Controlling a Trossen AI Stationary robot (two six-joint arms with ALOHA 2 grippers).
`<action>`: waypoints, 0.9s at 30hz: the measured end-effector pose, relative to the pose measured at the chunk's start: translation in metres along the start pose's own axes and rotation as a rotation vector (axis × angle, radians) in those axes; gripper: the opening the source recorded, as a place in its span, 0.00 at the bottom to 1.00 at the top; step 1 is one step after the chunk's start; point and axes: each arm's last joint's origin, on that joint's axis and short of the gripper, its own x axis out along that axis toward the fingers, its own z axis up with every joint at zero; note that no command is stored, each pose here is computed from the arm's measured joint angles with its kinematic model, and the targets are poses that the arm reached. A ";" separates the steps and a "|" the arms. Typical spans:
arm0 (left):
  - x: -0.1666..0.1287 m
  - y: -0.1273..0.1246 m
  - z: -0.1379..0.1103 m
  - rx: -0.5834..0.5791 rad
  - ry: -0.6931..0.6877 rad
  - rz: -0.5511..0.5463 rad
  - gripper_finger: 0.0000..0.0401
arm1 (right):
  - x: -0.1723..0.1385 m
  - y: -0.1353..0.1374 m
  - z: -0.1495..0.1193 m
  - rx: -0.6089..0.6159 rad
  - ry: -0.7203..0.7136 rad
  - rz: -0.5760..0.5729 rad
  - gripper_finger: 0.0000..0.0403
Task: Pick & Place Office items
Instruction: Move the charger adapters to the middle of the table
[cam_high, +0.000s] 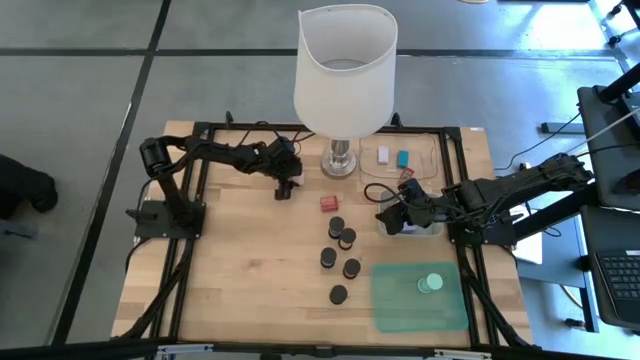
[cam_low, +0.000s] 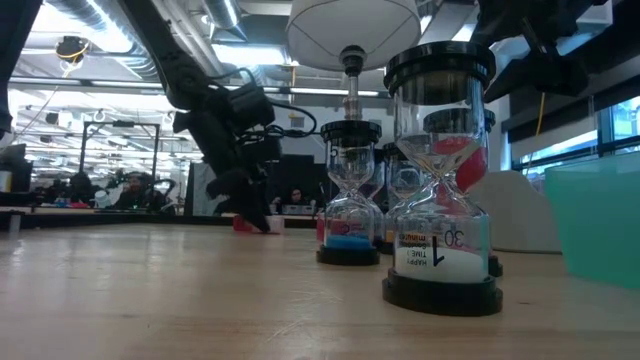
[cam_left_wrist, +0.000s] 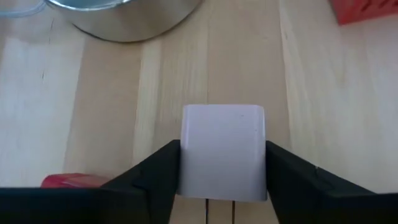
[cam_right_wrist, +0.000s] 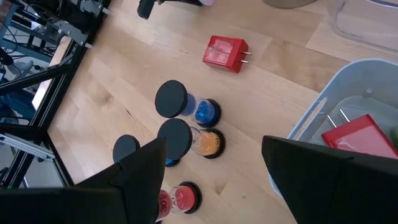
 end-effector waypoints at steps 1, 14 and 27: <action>0.000 -0.001 0.001 -0.013 -0.002 -0.001 0.48 | 0.000 0.000 0.000 0.000 0.000 0.001 0.66; 0.003 -0.040 0.060 -0.068 -0.091 0.114 0.47 | 0.000 0.000 0.000 0.000 0.000 0.000 0.66; 0.045 -0.042 0.097 -0.129 -0.072 0.087 0.47 | 0.000 0.000 0.000 0.001 -0.001 0.004 0.66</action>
